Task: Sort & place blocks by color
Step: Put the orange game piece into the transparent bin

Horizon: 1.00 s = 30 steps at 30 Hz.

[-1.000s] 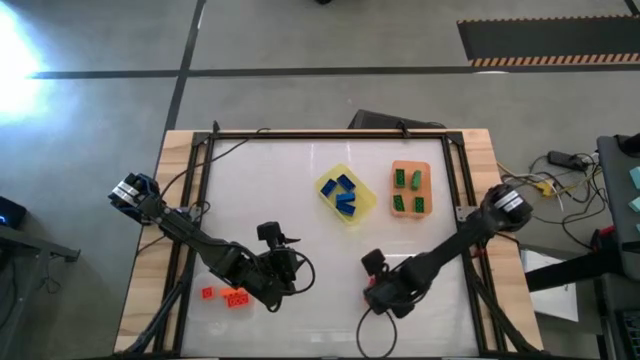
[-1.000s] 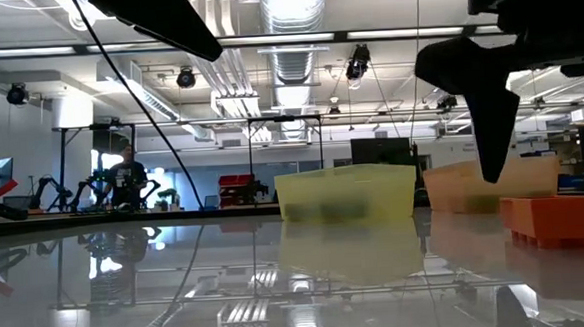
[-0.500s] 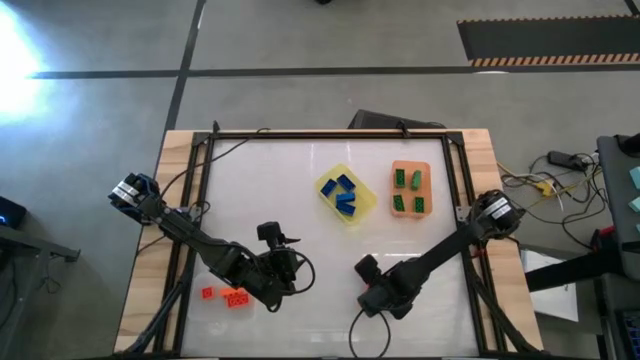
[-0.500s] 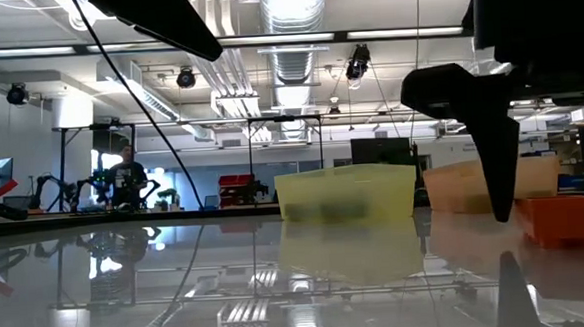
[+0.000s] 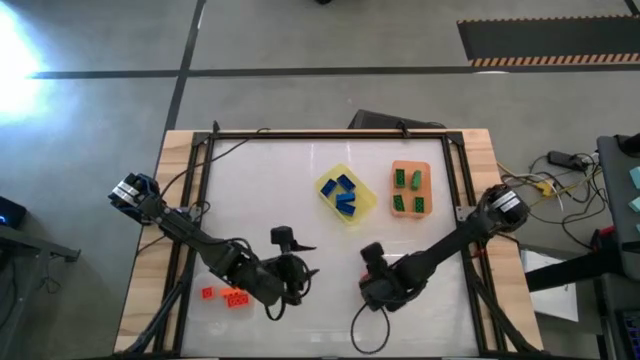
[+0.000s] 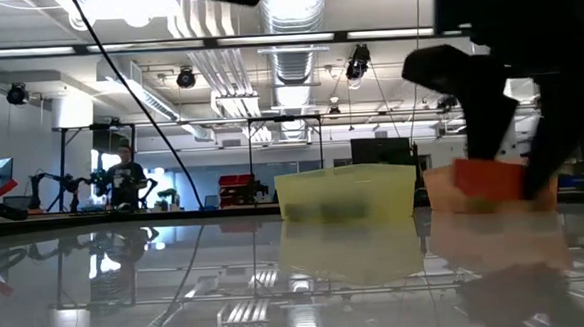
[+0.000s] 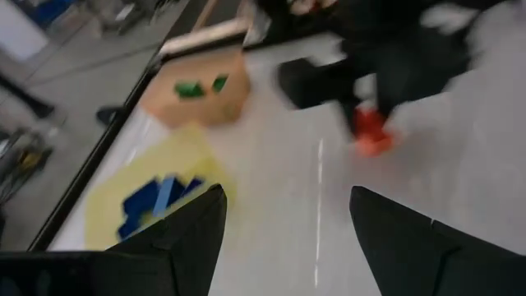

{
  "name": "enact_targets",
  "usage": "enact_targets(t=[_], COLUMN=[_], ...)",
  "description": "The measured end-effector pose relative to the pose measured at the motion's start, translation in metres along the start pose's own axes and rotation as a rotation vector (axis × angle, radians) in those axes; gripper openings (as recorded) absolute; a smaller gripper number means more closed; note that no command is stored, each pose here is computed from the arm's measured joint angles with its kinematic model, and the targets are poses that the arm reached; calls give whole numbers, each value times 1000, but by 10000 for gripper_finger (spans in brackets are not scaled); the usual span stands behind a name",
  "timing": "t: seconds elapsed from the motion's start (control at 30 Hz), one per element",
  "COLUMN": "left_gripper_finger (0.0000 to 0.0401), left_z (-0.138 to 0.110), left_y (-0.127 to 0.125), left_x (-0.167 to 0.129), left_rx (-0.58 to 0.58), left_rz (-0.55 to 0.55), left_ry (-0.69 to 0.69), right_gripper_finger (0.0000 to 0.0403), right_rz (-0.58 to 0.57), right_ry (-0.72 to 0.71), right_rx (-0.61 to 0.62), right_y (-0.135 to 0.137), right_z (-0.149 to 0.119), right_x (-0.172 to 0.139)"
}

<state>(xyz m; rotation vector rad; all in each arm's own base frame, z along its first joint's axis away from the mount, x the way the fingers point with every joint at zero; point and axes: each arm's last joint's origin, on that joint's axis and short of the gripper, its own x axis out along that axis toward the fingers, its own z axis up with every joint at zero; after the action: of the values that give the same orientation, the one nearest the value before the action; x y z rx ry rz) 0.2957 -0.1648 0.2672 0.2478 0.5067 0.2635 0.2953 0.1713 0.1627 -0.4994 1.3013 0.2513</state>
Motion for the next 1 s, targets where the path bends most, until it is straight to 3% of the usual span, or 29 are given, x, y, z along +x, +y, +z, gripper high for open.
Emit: enact_targets(t=[0.17,0.37,0.53,0.67,1.0], left_gripper_finger=[242,242,242,242,242], left_z=[11,14,16,16,23], left_y=[-3,-5,-6,-12,-16], left_x=[0,1,1,7,47], left_rx=[3,3,-17,-9,-50], left_rz=[-54,-59,-76,-85,-7], left_ry=[-86,-118,-139,-165,-318], right_gripper_finger=[125,125,125,125,125], right_rz=[-252,-435,-462,-492,-479], right_ry=[-98,-488,-838,-1025,-1074], right_rx=[145,360,400,361,271], right_y=[-7,-15,-18,-19,-17], right_z=[-16,-26,-24,-23,-16], right_x=[-18,-31,-37,-43,-41])
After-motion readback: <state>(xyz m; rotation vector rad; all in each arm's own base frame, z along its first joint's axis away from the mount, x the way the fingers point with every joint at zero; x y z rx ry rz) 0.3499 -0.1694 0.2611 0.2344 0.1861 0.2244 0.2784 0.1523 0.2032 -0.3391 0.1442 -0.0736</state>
